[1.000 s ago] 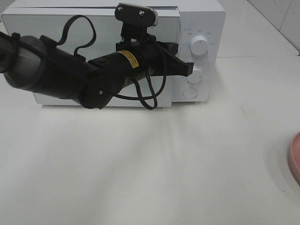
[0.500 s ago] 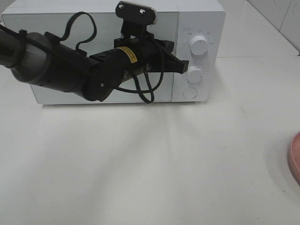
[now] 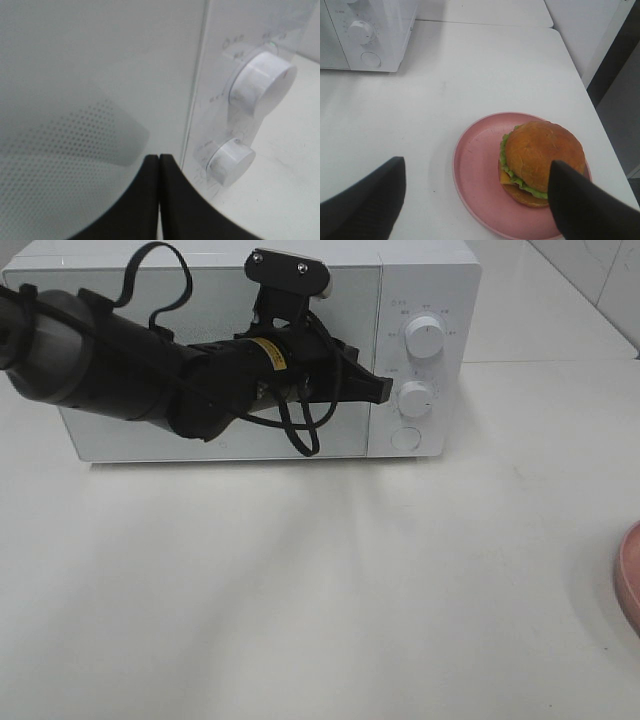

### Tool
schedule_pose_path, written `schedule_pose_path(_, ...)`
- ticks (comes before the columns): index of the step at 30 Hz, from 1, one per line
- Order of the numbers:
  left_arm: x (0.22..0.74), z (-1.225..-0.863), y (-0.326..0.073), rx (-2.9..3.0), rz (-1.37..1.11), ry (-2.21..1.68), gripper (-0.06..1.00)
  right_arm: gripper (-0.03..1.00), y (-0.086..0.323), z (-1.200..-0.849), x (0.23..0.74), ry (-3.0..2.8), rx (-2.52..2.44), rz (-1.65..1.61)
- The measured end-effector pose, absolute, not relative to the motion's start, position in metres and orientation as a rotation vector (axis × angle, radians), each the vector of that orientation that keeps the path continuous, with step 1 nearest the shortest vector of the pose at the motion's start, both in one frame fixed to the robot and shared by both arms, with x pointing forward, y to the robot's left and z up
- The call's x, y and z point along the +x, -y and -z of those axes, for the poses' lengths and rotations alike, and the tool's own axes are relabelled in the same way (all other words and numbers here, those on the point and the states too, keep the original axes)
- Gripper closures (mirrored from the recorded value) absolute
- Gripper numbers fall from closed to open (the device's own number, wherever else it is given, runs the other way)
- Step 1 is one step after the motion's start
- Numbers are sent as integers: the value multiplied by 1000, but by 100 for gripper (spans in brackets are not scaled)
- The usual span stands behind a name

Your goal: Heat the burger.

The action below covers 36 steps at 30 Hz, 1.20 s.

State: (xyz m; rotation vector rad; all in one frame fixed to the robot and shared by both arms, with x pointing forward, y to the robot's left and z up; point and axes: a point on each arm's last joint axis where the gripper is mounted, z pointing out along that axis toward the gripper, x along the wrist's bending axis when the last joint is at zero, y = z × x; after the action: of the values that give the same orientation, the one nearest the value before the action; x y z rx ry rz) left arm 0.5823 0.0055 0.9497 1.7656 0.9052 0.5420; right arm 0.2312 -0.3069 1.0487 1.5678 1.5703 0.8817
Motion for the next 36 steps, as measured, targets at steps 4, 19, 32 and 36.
schedule_pose_path(4,571,-955,-3,1857,-482,-939,91,20,307,-1049,231,-1570,1568,-882)
schedule_pose_path(19,492,-959,-2,2465,-102,-1046,-3,21,307,-1049,231,-1570,1568,-882)
schedule_pose_path(32,462,-1011,-43,2654,49,-1135,-3,21,307,-1049,231,-1570,1568,-882)
schedule_pose_path(36,480,-1028,-76,2590,55,-1316,-3,21,307,-1049,231,-1570,1568,-882)
